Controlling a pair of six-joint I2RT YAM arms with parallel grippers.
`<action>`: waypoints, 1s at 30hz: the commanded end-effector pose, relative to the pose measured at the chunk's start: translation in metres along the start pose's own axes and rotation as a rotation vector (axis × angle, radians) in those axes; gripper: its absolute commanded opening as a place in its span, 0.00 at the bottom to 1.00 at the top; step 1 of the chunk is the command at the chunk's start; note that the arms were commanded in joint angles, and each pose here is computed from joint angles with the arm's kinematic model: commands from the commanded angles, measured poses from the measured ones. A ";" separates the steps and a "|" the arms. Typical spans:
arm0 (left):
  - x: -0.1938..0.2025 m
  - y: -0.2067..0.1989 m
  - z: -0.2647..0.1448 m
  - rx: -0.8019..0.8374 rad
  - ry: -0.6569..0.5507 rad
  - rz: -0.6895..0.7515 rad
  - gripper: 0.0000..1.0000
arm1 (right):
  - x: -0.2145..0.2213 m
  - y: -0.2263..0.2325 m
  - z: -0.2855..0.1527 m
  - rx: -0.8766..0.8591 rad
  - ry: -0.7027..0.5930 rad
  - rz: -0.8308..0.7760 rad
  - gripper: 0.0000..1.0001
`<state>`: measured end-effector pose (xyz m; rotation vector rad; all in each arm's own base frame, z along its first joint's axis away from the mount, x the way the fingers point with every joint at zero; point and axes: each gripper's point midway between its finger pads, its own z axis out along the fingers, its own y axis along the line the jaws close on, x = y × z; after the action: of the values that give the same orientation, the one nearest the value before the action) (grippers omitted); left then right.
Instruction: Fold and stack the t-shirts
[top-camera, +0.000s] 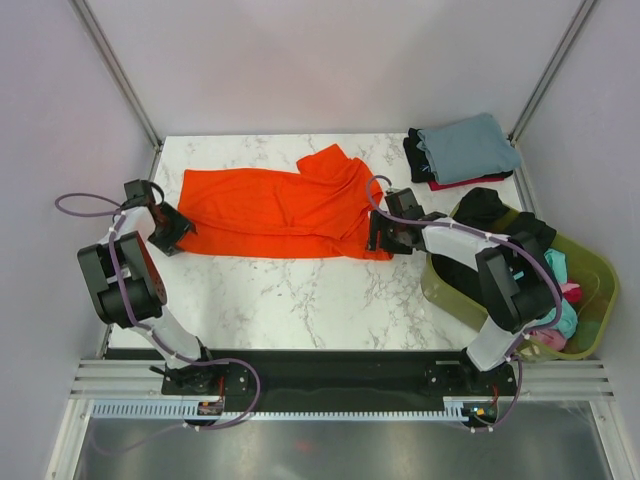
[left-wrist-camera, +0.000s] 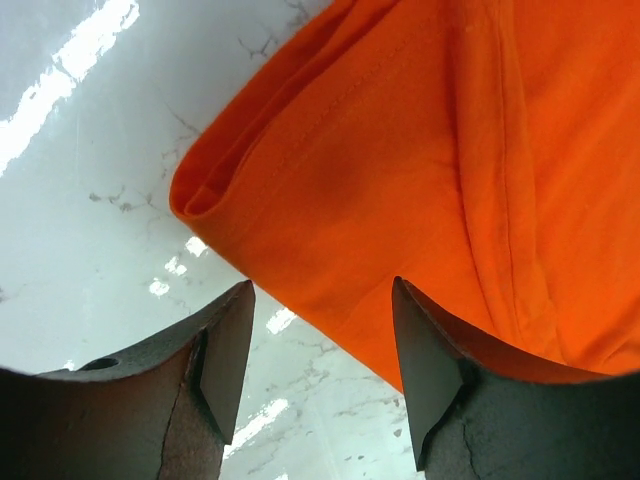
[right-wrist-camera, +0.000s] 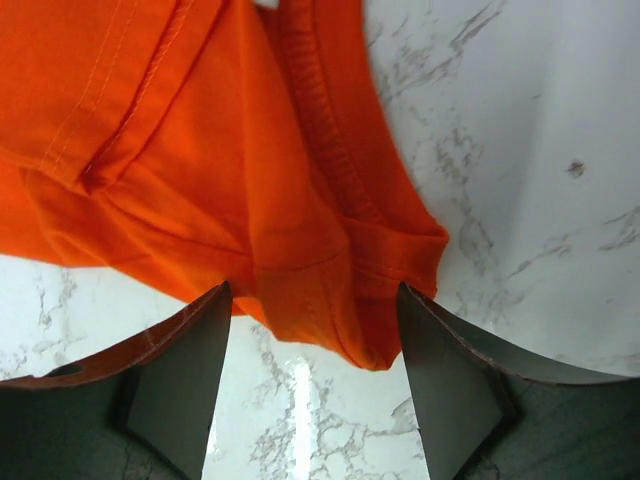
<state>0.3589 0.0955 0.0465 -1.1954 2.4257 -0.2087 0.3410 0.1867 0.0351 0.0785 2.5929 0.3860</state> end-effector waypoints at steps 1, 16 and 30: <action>-0.025 -0.003 0.009 -0.029 -0.072 -0.013 0.65 | -0.013 -0.015 0.010 0.031 -0.045 0.010 0.71; -0.032 0.014 0.030 -0.132 -0.129 -0.060 0.36 | -0.004 -0.041 0.016 0.069 -0.017 0.006 0.00; -0.065 0.036 -0.047 -0.099 -0.211 -0.019 0.02 | -0.016 -0.055 -0.037 0.166 -0.093 0.031 0.00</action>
<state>0.3577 0.1406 0.0546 -1.2793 2.3499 -0.0370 0.3409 0.1468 0.0339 0.1339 2.5762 0.2841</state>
